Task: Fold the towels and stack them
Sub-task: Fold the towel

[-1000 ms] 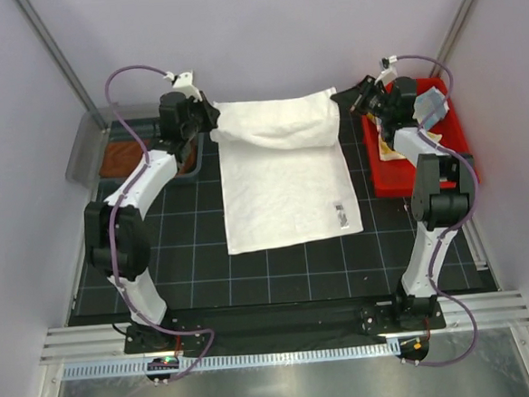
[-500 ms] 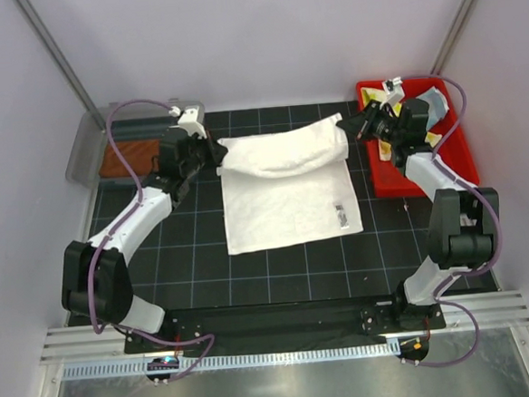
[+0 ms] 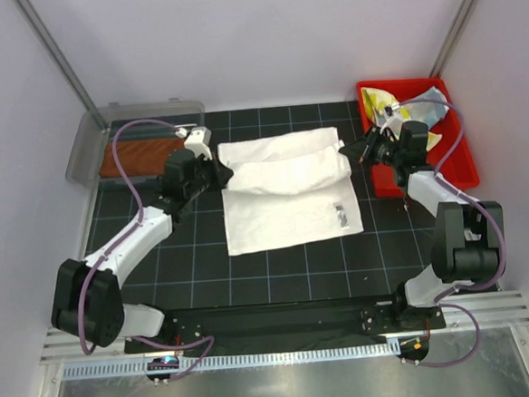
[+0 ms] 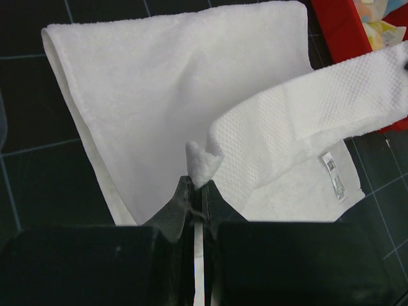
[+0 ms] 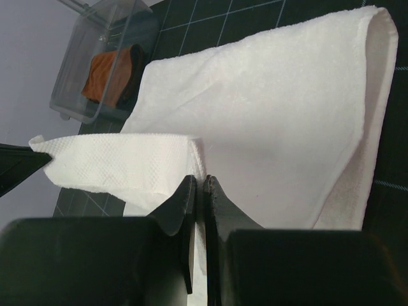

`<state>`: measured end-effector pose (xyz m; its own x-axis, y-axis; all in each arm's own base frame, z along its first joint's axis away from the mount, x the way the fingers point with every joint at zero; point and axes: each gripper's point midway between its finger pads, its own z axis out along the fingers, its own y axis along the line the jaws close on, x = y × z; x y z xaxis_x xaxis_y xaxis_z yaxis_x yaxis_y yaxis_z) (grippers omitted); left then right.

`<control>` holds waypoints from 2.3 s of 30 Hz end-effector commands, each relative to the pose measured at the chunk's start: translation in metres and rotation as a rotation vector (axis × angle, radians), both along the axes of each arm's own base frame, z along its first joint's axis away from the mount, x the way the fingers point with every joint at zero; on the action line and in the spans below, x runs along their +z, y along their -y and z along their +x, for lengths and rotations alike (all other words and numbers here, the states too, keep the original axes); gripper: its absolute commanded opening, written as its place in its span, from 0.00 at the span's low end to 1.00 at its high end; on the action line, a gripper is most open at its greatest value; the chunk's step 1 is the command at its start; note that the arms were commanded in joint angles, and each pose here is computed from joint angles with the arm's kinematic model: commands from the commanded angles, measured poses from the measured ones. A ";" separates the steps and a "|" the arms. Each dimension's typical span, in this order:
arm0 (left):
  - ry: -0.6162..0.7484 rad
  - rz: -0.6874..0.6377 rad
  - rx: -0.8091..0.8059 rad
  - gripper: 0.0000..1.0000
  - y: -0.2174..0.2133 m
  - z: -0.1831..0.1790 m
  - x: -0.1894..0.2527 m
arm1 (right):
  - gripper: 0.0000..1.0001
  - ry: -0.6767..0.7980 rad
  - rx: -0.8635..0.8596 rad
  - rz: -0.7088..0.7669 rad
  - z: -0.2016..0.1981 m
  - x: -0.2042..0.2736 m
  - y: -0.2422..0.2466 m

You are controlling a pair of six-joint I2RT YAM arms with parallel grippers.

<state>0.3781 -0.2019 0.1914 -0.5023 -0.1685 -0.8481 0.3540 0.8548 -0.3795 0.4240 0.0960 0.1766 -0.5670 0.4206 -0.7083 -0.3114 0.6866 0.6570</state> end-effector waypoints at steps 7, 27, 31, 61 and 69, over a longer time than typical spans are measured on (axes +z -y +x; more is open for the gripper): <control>-0.017 -0.015 0.032 0.01 -0.003 -0.026 -0.009 | 0.01 0.061 -0.037 -0.026 -0.024 0.006 0.007; -0.134 0.071 0.084 0.15 -0.002 -0.056 -0.065 | 0.10 -0.053 -0.083 -0.037 -0.056 -0.039 0.011; -0.128 0.093 0.103 0.01 -0.007 -0.055 -0.067 | 0.09 -0.048 -0.085 -0.044 -0.063 -0.045 0.011; -0.172 0.074 0.070 0.49 -0.009 -0.124 -0.088 | 0.38 -0.236 -0.348 -0.132 -0.132 -0.086 0.045; -0.174 -0.017 0.049 0.57 -0.012 -0.147 -0.082 | 0.48 -0.211 -0.450 -0.113 -0.131 -0.054 0.056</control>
<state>0.2357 -0.1877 0.1052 -0.6290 -0.1794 -0.7564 0.2437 0.8784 -0.4110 0.2815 0.0501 0.0995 -0.5417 0.5556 -0.6308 0.1294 0.7966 0.5904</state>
